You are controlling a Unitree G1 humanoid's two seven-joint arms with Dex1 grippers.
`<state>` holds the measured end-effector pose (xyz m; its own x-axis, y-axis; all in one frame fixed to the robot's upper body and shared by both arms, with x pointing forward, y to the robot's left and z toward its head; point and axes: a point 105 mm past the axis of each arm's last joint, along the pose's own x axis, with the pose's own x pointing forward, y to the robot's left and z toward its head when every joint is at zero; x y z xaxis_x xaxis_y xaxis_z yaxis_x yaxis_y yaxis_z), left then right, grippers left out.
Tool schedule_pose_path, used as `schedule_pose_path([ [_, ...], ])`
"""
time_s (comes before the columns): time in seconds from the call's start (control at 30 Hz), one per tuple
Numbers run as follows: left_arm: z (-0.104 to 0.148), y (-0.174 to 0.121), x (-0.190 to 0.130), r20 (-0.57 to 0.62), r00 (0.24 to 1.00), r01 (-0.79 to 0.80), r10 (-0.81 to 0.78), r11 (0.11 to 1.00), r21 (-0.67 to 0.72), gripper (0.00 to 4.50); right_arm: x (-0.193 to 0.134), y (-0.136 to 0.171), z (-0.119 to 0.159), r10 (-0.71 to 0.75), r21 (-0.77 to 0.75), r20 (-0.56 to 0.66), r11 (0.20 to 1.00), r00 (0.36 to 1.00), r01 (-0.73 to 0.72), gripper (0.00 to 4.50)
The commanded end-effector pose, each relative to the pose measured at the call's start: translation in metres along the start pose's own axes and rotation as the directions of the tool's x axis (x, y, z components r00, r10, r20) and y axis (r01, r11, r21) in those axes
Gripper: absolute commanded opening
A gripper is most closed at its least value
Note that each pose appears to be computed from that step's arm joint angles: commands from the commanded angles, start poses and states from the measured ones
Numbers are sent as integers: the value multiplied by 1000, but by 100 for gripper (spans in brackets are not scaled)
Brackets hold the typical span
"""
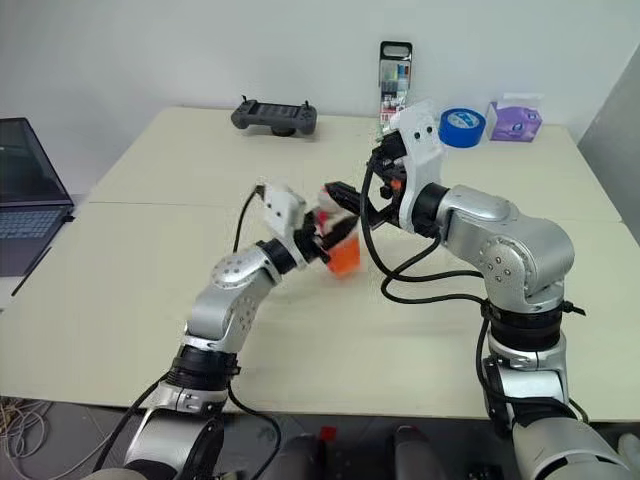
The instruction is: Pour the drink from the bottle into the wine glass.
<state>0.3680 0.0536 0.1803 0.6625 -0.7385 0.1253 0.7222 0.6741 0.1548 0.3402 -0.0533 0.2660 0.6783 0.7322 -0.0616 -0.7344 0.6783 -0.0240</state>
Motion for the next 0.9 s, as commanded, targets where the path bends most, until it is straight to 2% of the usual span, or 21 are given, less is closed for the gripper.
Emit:
schedule_pose_path([
  [0.03,24,-8,3,85,996,17,-24,996,85,198,-2,4,-1,-2,-13,-9,1000,1000,2,450],
  [0.5,20,-24,5,81,996,35,-43,994,101,198,2,7,-15,-50,-11,-20,999,999,50,450],
  [0.6,17,-23,5,72,997,33,-41,994,100,198,3,0,-10,-92,-1,1,996,996,92,388],
  [0.8,15,-24,5,67,997,32,-38,995,92,198,2,-2,-11,-101,-11,-9,995,995,100,189],
  [0.9,14,-24,5,63,997,34,-39,995,91,198,1,-2,-10,-104,-12,-9,994,994,104,188],
])
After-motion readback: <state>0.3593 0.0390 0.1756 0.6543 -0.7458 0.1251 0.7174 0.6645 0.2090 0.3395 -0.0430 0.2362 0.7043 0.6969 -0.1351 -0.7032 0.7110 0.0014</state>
